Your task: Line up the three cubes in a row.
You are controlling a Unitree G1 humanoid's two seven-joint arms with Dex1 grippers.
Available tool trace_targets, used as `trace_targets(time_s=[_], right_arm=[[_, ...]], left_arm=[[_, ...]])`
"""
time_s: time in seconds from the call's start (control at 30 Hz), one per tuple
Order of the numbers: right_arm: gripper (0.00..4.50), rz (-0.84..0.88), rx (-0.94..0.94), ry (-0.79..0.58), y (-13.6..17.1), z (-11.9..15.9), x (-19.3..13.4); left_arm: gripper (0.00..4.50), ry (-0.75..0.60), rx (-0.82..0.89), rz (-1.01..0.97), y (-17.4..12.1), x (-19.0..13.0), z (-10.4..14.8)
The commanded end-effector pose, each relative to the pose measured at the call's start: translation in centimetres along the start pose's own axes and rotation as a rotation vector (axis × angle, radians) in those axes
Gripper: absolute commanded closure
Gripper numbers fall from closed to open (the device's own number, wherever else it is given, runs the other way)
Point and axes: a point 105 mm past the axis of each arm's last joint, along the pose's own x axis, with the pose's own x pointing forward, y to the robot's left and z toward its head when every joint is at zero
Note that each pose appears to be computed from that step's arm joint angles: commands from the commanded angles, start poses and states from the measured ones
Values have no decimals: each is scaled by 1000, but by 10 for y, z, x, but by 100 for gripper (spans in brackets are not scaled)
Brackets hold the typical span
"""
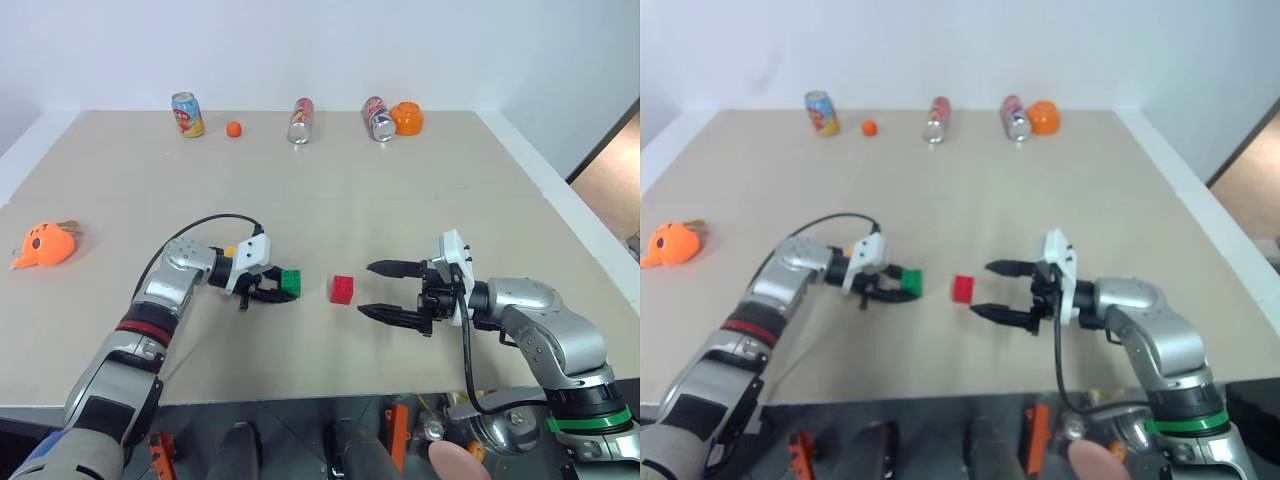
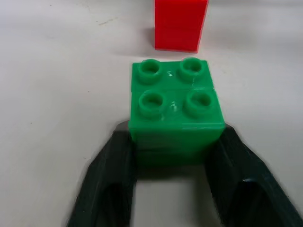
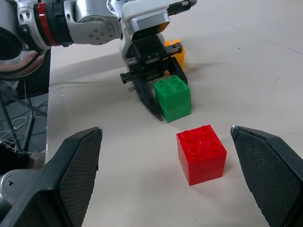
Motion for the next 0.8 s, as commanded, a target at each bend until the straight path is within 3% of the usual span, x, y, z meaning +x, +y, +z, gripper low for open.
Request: trace_targets(time_s=[0.03,0.1,0.8], right_arm=[[0,13,-54,-34,3,15,0],[0,13,-55,-35,2,15,0],[0,33,-62,-55,1,21,5]], left_arm=[[76,-6,-16,-25,-5,2,2],[4,-13,-22,-6,-3,2,3],[1,40,96,131,1,-7,6]])
